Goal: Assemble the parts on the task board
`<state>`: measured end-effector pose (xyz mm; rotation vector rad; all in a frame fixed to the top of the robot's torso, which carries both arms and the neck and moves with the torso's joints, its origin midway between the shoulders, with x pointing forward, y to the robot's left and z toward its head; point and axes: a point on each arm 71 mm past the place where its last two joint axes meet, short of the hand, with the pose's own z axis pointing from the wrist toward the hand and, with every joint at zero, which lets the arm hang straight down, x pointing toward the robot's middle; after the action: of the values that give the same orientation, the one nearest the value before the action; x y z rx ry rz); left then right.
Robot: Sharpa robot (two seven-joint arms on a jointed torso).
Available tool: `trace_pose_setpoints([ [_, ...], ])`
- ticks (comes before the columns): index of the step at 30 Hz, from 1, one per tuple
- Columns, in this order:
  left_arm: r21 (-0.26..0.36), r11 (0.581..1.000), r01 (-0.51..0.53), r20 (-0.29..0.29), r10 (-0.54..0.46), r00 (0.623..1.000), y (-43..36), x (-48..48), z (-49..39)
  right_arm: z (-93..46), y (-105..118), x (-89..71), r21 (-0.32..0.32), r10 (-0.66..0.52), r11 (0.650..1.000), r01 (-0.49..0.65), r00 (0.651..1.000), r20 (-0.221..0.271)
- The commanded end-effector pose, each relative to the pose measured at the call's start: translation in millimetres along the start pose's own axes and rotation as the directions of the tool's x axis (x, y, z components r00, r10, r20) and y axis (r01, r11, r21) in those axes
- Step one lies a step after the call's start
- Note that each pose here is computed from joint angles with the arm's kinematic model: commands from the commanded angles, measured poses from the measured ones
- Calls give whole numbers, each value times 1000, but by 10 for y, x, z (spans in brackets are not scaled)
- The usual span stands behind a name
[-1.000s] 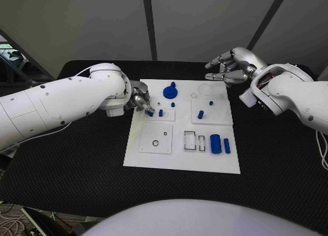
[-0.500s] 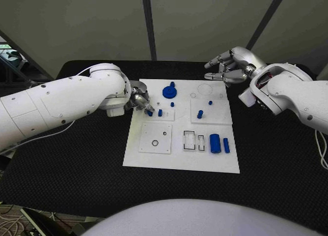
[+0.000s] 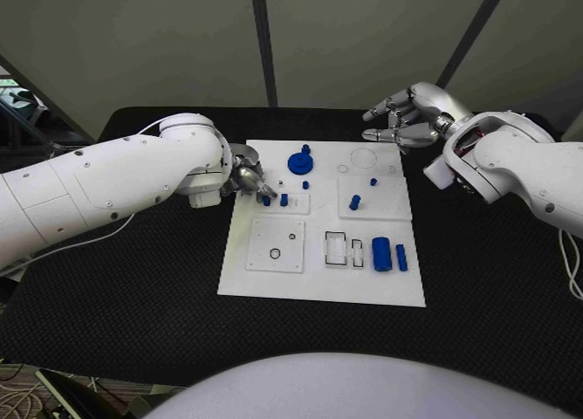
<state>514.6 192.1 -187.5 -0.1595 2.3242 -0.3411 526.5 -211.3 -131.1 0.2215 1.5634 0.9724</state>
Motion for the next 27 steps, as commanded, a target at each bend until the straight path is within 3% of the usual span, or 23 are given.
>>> trace_pose_setpoints([
  [1,-14,1000,6,0,-6,1000,8,-4,4,-1,10,-8,-8,-2,1000,2,1000,-4],
  [17,-20,1000,22,19,-22,1000,46,-32,12,-4,8,-10,-8,-2,1000,2,1000,-4],
  [27,25,995,95,110,-97,989,71,-113,-8,-7,3,-15,-7,-3,1000,3,1000,-3],
])
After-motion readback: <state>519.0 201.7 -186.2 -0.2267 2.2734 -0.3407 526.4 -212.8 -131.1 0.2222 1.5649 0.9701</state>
